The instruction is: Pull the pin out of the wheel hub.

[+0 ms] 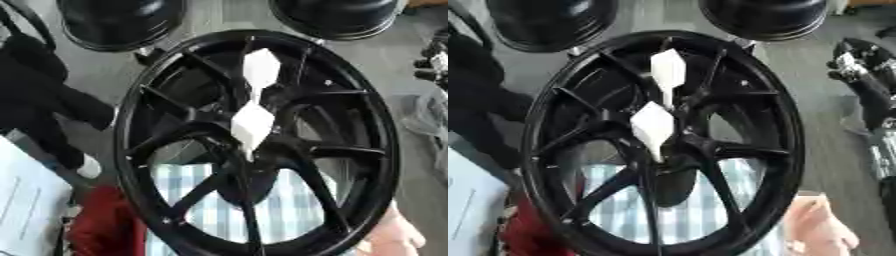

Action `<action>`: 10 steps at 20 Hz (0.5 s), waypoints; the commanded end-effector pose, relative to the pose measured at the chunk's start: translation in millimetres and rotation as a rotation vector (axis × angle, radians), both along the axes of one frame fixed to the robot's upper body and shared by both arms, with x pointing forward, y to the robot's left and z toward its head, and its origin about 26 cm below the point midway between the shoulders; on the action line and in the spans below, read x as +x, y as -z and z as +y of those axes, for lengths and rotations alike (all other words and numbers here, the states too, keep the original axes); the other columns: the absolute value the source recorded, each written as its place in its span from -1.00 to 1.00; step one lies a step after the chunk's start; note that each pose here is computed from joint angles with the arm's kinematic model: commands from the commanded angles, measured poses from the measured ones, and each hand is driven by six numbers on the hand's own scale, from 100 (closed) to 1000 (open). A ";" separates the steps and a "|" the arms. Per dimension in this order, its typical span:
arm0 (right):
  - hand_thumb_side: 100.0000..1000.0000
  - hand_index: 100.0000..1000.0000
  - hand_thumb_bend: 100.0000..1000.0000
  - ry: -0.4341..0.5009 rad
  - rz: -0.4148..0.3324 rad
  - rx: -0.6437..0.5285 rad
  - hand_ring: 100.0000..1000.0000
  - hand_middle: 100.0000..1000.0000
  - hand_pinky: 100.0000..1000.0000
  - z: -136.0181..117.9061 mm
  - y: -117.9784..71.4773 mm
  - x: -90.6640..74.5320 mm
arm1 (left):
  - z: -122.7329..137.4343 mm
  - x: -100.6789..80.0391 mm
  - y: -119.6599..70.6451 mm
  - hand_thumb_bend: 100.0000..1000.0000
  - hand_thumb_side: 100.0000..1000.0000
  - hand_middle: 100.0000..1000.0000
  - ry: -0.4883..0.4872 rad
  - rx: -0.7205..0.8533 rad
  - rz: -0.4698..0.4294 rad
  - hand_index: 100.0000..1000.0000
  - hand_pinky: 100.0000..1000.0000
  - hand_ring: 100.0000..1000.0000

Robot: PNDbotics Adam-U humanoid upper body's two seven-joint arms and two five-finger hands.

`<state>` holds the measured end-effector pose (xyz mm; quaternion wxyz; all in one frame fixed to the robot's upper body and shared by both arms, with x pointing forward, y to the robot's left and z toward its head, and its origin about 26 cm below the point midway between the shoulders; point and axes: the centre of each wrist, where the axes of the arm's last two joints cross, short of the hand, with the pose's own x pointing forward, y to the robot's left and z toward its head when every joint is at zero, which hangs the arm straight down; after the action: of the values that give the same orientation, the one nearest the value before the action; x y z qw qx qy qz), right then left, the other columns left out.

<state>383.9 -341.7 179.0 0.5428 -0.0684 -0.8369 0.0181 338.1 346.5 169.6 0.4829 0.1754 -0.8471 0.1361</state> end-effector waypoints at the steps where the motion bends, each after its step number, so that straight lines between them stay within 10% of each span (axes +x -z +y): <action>1: -0.42 0.51 -0.81 0.011 -0.033 -0.018 0.33 0.24 0.40 -6.4 -13.0 -1.7 | 2.9 -2.6 -9.6 -0.58 0.08 0.36 -0.011 0.013 -0.032 0.45 0.39 0.51; 10: -0.45 0.52 -0.83 -0.001 -0.051 -0.040 0.34 0.25 0.40 -5.5 -21.6 -0.4 | 3.1 -2.8 -8.8 -0.58 0.08 0.36 -0.011 0.015 -0.029 0.45 0.39 0.51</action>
<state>385.0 -341.2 183.2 0.5380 -0.0677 -0.8399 0.0218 338.0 346.5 169.2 0.4830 0.1764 -0.8468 0.1359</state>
